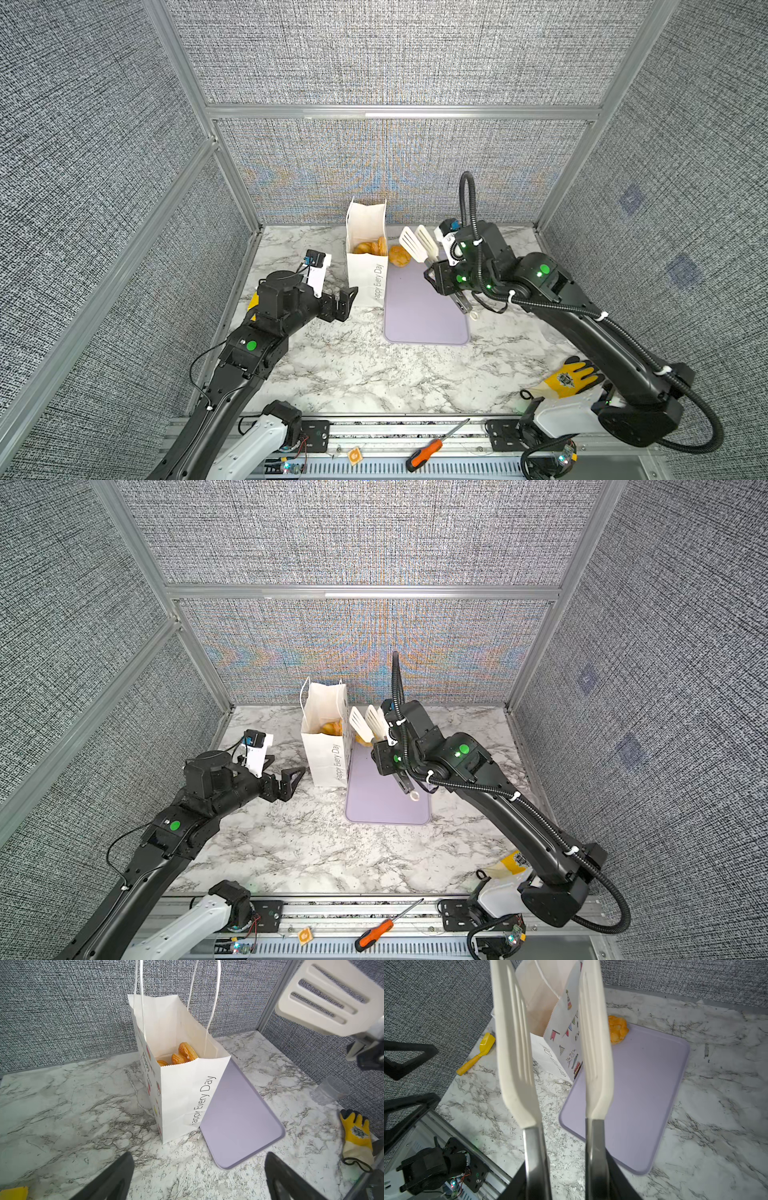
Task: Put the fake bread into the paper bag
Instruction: 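Draw the open tongs back from the bag toward the yellow puff bun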
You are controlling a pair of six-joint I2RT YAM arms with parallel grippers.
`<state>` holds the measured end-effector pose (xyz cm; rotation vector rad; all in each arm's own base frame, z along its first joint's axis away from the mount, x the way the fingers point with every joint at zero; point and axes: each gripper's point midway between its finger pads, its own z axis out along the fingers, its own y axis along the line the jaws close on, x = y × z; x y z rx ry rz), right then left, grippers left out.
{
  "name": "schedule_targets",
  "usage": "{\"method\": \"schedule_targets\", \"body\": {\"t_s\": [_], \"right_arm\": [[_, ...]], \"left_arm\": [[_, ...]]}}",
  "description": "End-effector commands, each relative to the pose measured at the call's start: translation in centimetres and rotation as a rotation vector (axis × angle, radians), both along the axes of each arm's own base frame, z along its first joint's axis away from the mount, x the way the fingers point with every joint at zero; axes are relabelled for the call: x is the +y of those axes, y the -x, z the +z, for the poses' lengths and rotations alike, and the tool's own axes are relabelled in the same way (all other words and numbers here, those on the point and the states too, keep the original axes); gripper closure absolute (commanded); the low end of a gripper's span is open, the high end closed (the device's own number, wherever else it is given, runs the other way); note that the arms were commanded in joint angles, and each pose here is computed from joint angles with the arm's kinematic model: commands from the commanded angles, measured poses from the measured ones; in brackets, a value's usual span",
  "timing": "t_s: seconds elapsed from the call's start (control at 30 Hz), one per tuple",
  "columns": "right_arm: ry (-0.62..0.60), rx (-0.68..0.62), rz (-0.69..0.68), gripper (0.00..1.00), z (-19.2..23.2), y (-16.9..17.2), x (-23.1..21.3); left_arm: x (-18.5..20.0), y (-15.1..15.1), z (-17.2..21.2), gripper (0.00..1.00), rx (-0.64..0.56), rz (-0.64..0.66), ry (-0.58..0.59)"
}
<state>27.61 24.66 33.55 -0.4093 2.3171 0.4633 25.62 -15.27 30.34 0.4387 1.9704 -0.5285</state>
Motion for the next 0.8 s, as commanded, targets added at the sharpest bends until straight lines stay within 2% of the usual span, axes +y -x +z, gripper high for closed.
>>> {"method": "schedule_targets", "body": {"t_s": [0.0,0.27,0.77], "right_arm": [[0.037,-0.004,-0.028,0.56,-0.6,-0.1,-1.3],[0.158,0.069,-0.085,0.56,-5.0,-0.9,-3.5],[0.347,0.178,-0.115,0.56,-12.1,-2.9,-4.5]], "left_arm": [[-0.6,0.1,0.9,0.01,-0.018,-0.023,0.038],[-1.2,0.3,-0.2,0.01,0.015,-0.027,0.056],[-3.1,1.1,-2.4,0.01,0.071,-0.058,0.098]]}}
